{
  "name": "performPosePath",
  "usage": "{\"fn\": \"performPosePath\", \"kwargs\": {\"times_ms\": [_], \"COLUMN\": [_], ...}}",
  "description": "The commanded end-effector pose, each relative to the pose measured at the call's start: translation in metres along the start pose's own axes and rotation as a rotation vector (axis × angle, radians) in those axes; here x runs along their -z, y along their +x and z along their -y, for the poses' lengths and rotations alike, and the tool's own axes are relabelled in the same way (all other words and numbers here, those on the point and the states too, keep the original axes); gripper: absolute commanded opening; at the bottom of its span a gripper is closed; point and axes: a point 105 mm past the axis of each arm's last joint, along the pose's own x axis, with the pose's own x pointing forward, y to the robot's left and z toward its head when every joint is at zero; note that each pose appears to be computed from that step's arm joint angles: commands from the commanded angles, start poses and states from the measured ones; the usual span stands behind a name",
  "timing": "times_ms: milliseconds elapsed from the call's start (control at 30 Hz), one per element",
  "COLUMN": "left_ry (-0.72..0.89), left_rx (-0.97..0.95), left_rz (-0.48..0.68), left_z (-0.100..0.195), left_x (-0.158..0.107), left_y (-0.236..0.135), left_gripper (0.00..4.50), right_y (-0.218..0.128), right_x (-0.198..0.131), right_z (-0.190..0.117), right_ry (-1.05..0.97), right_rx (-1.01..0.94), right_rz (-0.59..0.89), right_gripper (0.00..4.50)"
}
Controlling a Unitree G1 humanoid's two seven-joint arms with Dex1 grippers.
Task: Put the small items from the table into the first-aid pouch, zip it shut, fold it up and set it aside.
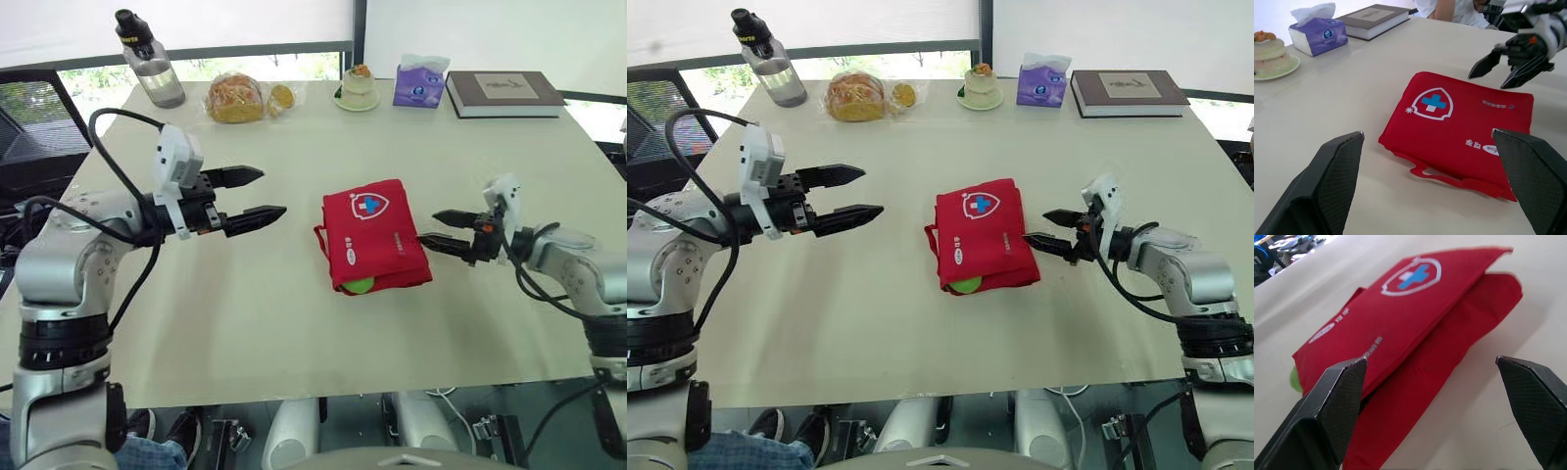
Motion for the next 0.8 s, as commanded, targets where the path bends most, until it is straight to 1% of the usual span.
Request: {"fn": "performPosePath", "kwargs": {"times_ms": [33,133,200,233,300,400,433,467,500,567,667,800], "left_ry": [0.067,0.072,0.073,0.076,0.077,0.078,0.079,0.08,0.082,0.089,0.109,0.13], "left_rx": [0.05,0.083,0.093,0.095,0.099,0.108,0.11,0.111,0.113,0.114,0.11,0.121], "left_rz": [0.07,0.064,0.059,0.06,0.064,0.069,0.07,0.071,0.072,0.076,0.103,0.117], "left_z": [0.018,0.028,0.031,0.032,0.033,0.035,0.035,0.035,0.035,0.034,0.03,0.029], "left_x": [-0.024,-0.026,-0.026,-0.026,-0.027,-0.028,-0.028,-0.028,-0.028,-0.029,-0.036,-0.042], "left_y": [-0.011,-0.015,-0.017,-0.017,-0.017,-0.016,-0.015,-0.014,-0.013,-0.012,-0.008,-0.001], "left_gripper": [4.45,4.45,4.5,4.5,4.5,4.5,4.5,4.5,4.5,4.5,4.5,4.5], "right_y": [0.016,0.024,0.026,0.026,0.025,0.024,0.023,0.023,0.022,0.02,0.017,0.004], "right_x": [-0.006,0.006,0.014,0.015,0.017,0.02,0.019,0.019,0.016,0.01,-0.01,-0.026], "right_z": [0.006,0.007,0.001,-0.002,-0.006,-0.011,-0.014,-0.016,-0.017,-0.016,0.021,0.067], "right_ry": [0.034,0.081,0.125,0.154,0.184,0.224,0.247,0.263,0.291,0.334,0.403,0.456], "right_rx": [0.027,0.033,0.005,-0.006,-0.015,-0.028,-0.037,-0.042,-0.044,-0.028,0.184,0.464], "right_rz": [-0.027,-0.11,-0.157,-0.168,-0.18,-0.184,-0.173,-0.166,-0.145,-0.101,0.07,0.231], "right_gripper": [4.5,4.5,3.95,3.76,2.69,1.25,0.66,0.24,0.05,0.05,0.05,0.05]}}
